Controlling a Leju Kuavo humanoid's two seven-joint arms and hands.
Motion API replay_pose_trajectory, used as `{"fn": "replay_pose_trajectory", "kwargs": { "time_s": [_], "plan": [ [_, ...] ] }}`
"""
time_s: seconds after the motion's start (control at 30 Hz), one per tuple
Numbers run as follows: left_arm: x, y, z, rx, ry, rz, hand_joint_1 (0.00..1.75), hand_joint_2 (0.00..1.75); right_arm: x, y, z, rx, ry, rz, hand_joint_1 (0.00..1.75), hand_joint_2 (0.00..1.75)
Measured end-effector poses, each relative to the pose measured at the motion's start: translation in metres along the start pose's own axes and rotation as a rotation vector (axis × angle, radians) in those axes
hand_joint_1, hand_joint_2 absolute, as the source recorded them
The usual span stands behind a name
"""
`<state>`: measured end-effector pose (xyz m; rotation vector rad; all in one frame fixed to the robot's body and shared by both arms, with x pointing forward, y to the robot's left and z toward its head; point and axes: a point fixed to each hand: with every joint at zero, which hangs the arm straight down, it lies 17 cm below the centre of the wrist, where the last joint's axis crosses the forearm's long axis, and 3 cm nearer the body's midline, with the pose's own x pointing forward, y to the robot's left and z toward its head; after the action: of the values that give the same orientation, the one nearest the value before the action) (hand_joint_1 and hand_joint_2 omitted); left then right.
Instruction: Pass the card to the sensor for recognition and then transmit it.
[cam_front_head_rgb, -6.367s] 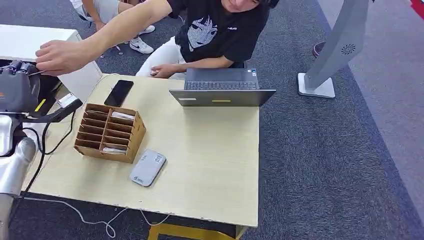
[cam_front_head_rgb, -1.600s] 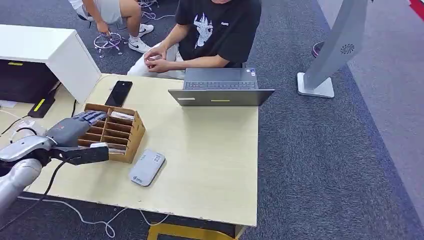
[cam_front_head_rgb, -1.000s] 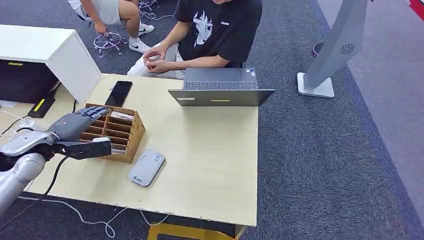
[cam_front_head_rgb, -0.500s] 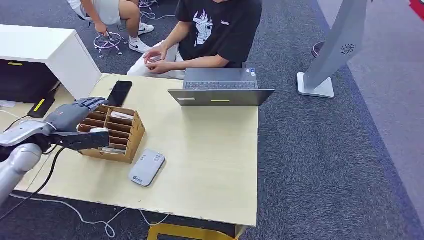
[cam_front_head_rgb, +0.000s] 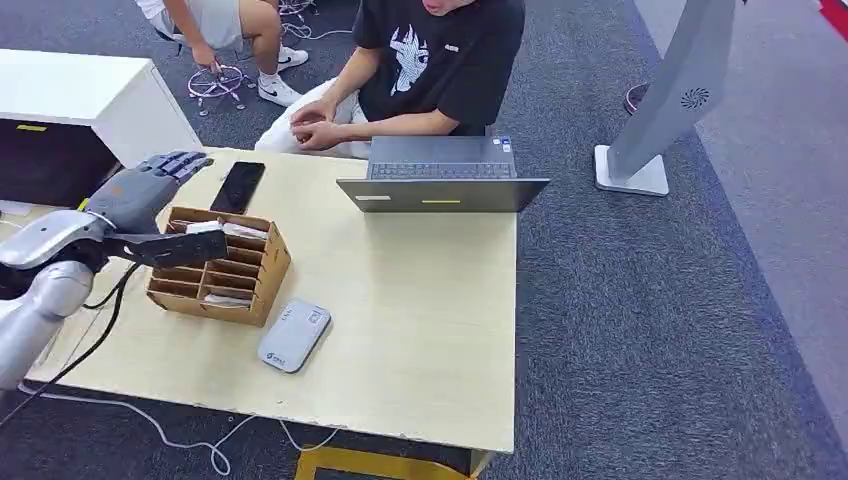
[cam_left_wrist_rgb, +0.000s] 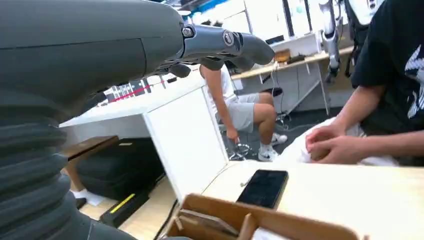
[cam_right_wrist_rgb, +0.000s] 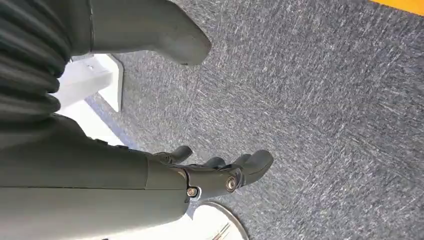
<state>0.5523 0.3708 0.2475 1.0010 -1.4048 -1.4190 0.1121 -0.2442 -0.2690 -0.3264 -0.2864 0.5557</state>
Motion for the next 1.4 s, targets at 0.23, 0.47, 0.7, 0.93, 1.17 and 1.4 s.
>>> {"fn": "replay_pose_trajectory", "kwargs": {
  "time_s": [0.23, 0.47, 0.7, 0.93, 1.17, 1.4],
  "plan": [
    [0.023, -0.018, -0.018, 0.023, -0.021, 0.044, 0.0, 1.75, 0.003, 0.001, 0.0, 0.005, -0.006, 0.007, 0.0, 1.75],
    [0.035, -0.032, -0.025, 0.007, -0.032, 0.07, 0.0, 1.75, 0.006, 0.002, 0.001, 0.006, -0.011, 0.004, 0.0, 1.75],
    [0.037, -0.038, -0.026, -0.008, -0.034, 0.082, 0.0, 1.75, 0.007, 0.003, 0.001, 0.008, -0.012, 0.002, 0.0, 1.75],
    [0.025, -0.048, -0.021, -0.086, -0.017, 0.084, 0.0, 1.75, 0.008, 0.004, 0.002, 0.01, -0.012, -0.001, 0.0, 1.75],
    [0.02, -0.045, -0.02, -0.092, -0.009, 0.077, 0.0, 1.75, 0.009, 0.004, 0.001, 0.01, -0.012, -0.005, 0.0, 1.75],
    [-0.003, -0.041, -0.022, -0.091, 0.038, 0.034, 0.0, 1.75, 0.01, 0.003, 0.001, 0.009, -0.014, -0.008, 0.0, 1.75]
  ]
}}
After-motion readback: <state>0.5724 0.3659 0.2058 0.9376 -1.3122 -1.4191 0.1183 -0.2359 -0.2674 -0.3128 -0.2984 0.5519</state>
